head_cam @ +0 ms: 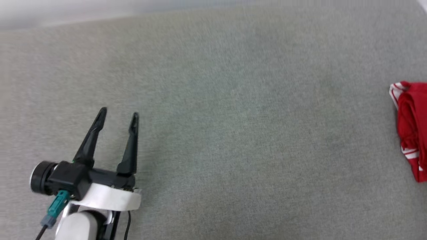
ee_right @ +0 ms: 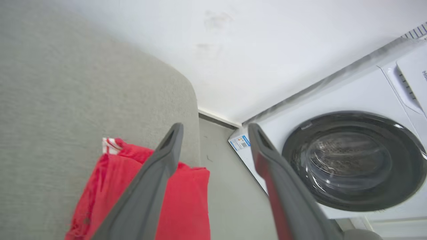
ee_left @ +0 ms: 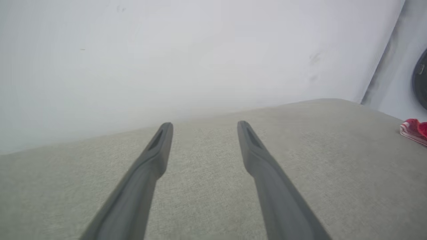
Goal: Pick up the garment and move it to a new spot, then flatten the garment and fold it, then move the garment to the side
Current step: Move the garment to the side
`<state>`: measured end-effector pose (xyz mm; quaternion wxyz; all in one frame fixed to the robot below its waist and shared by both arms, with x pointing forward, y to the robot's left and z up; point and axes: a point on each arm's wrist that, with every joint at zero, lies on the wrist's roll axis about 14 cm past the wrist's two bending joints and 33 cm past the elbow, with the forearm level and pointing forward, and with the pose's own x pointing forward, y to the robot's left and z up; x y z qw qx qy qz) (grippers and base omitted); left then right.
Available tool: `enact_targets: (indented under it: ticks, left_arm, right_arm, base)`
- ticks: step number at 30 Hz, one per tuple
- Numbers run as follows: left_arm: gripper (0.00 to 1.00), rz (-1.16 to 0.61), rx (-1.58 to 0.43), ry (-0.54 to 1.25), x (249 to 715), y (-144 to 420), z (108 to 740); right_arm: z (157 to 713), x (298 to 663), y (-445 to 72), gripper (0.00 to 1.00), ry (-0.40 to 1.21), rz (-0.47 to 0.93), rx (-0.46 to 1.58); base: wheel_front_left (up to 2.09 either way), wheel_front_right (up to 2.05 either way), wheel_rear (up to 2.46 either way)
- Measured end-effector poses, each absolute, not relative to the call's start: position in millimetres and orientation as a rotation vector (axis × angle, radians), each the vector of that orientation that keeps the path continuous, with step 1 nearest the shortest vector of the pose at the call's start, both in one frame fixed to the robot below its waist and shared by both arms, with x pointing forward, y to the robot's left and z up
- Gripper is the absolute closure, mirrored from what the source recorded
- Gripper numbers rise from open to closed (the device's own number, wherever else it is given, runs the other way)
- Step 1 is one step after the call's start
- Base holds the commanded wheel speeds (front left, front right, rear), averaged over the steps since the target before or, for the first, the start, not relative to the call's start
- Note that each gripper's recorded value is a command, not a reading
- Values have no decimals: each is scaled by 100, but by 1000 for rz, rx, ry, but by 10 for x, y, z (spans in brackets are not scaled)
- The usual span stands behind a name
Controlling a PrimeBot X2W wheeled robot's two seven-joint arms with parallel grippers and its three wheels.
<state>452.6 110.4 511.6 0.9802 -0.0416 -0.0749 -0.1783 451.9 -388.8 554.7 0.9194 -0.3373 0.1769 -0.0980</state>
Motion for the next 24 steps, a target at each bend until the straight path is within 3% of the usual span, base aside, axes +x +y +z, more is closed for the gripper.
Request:
enact_targets:
  ticks: [8, 12, 19, 24]
  left_arm:
    - [0, -218, -58, -180, 4175, 1516, 5333]
    - [0, -160, -80, -195, 4013, 1652, 5404]
    - [0, -87, -105, -157, 3717, 1806, 5293]
    - [0, -83, -107, -148, 3647, 1812, 5267]
  right_arm:
    - [6075, 4395, -2878, 0, -20, -62, -444]
    - [6108, 4234, -2463, 0, -137, -8, -307]
    - [5667, 3960, -1896, 0, -180, 75, -70]
    - [5401, 3855, -1832, 0, -140, 72, 4]
  base:
    - [0, 0, 0]
    - [0, 0, 0]
    - [0, 0, 0]
    - [0, 0, 0]
